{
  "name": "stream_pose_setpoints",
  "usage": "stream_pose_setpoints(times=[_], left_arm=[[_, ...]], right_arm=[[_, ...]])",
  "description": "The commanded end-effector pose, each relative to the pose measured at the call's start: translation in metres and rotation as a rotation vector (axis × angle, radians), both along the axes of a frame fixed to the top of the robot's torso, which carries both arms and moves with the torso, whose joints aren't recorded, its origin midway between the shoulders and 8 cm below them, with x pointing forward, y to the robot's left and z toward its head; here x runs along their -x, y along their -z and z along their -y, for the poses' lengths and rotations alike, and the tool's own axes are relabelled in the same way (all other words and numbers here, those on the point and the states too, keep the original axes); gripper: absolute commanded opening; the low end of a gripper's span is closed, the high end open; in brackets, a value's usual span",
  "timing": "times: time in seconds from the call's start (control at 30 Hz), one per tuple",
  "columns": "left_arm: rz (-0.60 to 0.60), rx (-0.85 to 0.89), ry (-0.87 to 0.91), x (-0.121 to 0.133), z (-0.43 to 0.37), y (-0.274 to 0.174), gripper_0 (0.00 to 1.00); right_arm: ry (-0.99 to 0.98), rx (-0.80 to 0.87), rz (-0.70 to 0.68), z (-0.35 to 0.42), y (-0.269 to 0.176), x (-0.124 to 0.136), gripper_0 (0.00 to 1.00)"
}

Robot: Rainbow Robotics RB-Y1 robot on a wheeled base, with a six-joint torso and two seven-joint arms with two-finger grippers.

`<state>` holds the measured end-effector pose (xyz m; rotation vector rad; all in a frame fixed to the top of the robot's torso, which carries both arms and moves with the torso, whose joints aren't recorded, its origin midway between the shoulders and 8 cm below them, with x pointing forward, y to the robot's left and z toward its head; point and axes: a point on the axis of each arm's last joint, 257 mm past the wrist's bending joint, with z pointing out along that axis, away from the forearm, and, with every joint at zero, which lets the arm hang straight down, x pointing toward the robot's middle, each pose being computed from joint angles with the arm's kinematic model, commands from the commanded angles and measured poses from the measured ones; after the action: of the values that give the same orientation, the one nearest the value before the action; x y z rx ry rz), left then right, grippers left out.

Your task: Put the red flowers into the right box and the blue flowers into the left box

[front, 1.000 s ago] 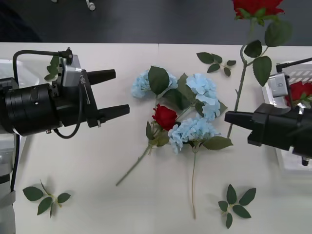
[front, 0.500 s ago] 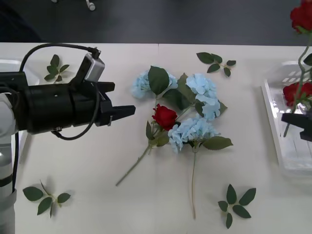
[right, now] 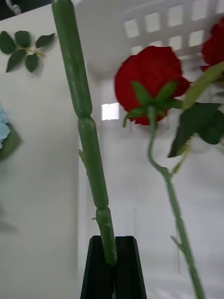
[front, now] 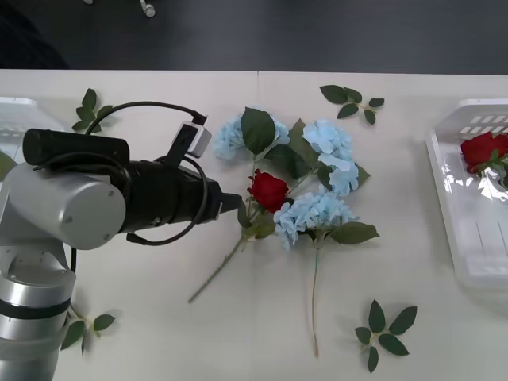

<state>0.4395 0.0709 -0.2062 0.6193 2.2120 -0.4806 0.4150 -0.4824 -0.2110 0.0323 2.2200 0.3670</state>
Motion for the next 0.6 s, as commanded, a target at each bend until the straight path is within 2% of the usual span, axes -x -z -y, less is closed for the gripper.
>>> stream_pose_setpoints(times=[0.03, 0.27, 0.4, 0.6], left_arm=[[0.001, -0.073, -0.067, 0.000, -0.007, 0.006, 1.00], [-0.075, -0.263, -0.098, 0.016, -0.020, 0.035, 1.00], [-0.133, -0.293, -0.118, 0.022, -0.020, 0.048, 1.00], [-0.186, -0.301, -0.151, 0.017, -0.007, 0.068, 1.00]], right_arm=[[0.046, 0.106, 0.004, 0.043, 0.002, 0.007, 0.00], [0.138, 0.129, -0.032, 0.087, 0.015, 0.021, 0.00], [0.152, 0.139, -0.047, 0.095, 0.020, 0.025, 0.00], [0.152, 0.136, -0.054, 0.095, 0.024, 0.027, 0.00]])
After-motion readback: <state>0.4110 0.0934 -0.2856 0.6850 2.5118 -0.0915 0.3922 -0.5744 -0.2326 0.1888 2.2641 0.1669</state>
